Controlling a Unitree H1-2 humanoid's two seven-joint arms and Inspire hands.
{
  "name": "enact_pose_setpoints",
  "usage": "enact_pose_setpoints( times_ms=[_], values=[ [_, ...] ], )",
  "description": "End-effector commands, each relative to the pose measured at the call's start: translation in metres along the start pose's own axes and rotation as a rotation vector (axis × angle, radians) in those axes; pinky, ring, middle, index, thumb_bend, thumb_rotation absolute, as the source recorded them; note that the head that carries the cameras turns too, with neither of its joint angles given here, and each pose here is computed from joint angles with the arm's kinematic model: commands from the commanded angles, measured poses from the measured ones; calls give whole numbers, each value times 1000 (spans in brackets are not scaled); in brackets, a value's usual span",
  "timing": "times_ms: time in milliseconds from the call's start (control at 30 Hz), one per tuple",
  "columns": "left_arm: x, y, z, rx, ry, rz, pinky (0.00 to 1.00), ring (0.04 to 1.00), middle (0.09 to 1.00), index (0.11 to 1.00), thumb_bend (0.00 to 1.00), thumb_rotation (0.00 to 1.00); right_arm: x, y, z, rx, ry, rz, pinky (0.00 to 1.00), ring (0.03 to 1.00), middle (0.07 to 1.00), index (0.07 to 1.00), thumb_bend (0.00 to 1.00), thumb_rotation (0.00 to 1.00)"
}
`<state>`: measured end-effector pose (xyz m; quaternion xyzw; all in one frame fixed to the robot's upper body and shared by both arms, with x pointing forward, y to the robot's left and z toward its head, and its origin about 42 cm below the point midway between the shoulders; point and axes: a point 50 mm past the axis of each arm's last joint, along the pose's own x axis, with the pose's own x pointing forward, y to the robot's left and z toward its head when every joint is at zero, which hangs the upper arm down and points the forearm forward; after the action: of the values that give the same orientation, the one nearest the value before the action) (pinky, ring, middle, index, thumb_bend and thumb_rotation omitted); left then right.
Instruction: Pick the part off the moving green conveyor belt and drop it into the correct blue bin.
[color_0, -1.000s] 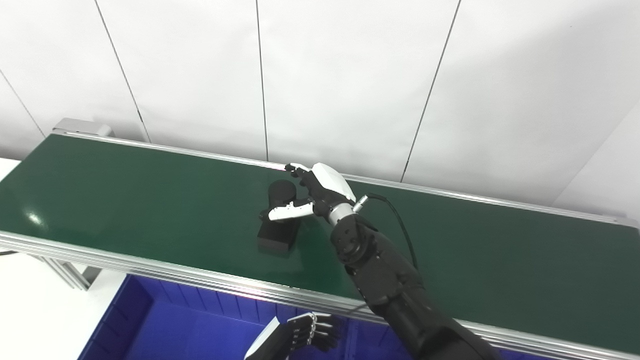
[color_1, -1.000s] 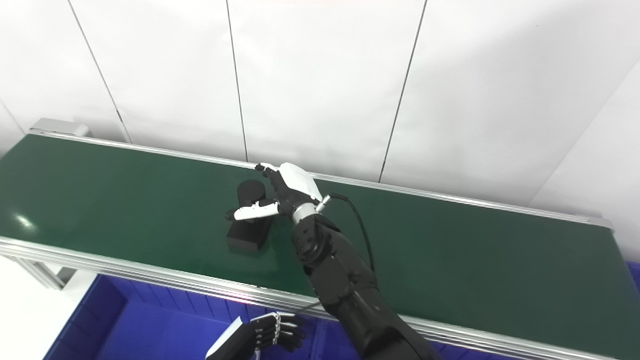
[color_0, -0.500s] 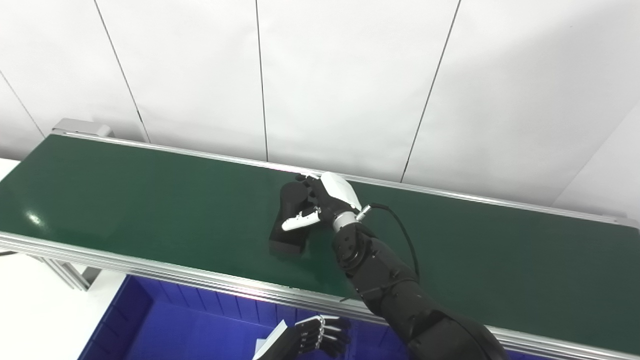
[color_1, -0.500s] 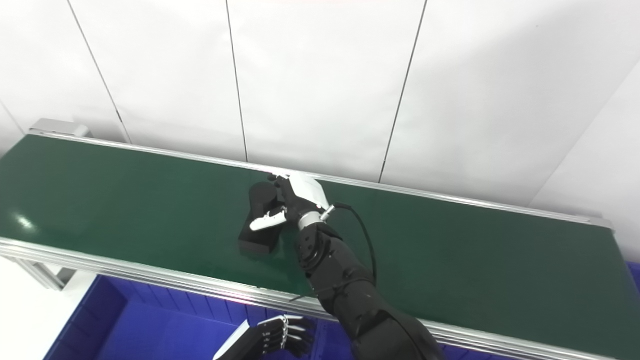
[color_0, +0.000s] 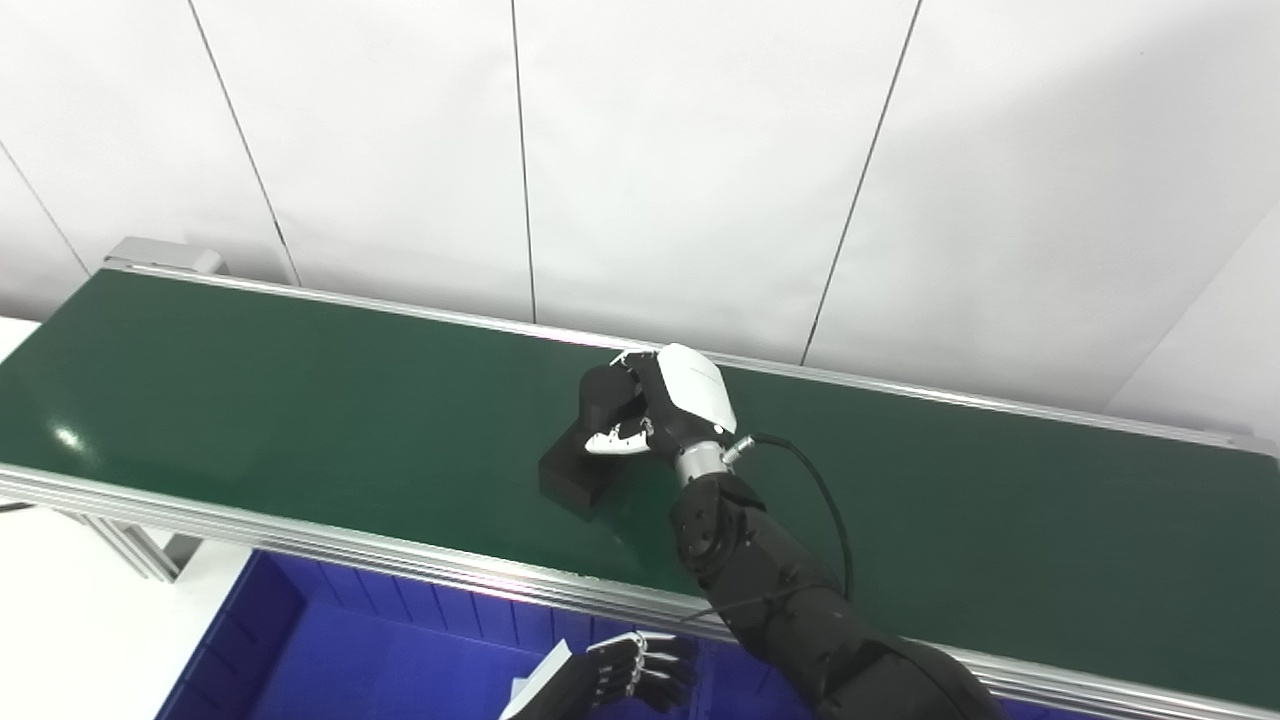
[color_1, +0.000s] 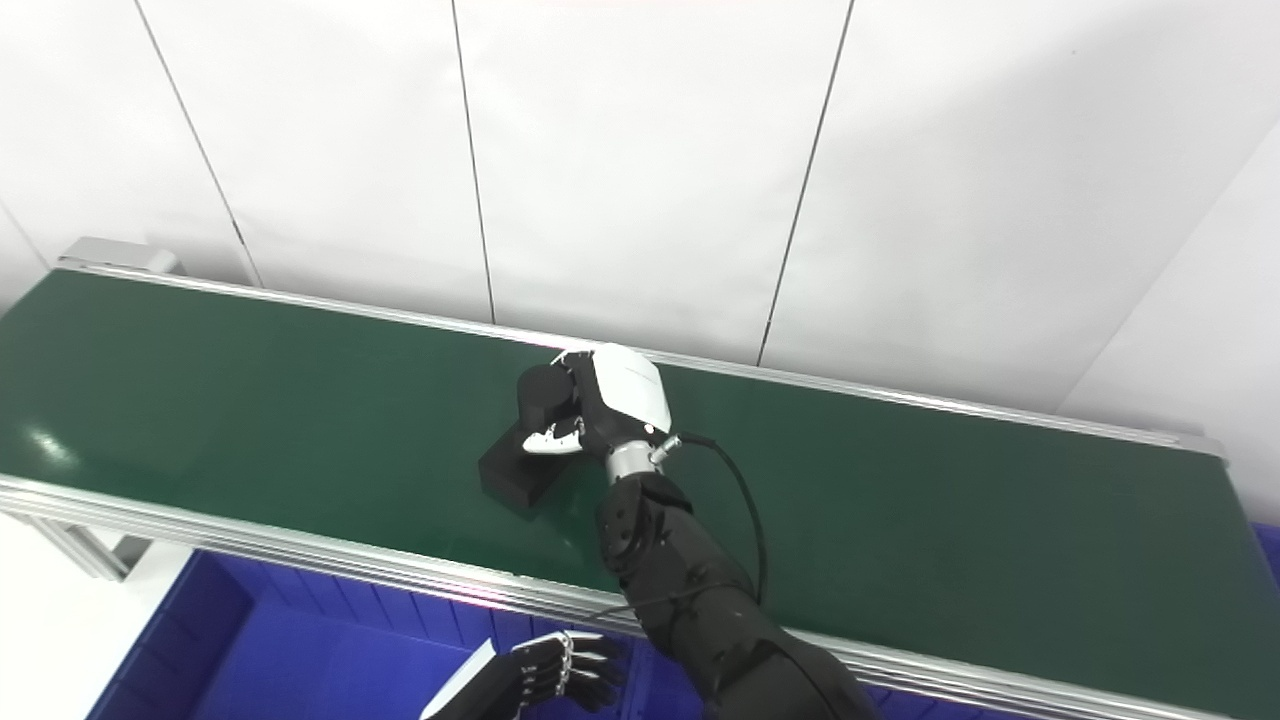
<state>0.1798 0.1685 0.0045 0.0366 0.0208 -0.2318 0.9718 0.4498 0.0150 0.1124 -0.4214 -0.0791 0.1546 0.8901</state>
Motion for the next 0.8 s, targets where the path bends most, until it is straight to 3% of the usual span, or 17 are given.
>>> enact_pose_setpoints(
  times_ms=[0,133,400,600,767],
  values=[
    [6,5,10,9,-71,8,638,664,721,766,894,293,7,-7,19,26,-95,-47,337,476,576,481,488,0],
    [7,9,9,1,-69,9,633,662,722,766,886,298,5,-8,16,23,-98,-70,347,475,581,477,488,0],
    [7,19,9,-6,-72,9,660,687,733,765,876,298,-6,-24,8,117,-153,-187,330,464,571,485,489,0],
    [5,27,15,-9,-98,18,645,673,733,759,877,296,-54,-66,-1,227,-199,-328,334,465,580,486,488,0],
    [5,30,24,3,-128,22,629,674,736,758,891,285,-98,-97,-13,266,-195,-394,323,457,575,491,487,0]
  ],
)
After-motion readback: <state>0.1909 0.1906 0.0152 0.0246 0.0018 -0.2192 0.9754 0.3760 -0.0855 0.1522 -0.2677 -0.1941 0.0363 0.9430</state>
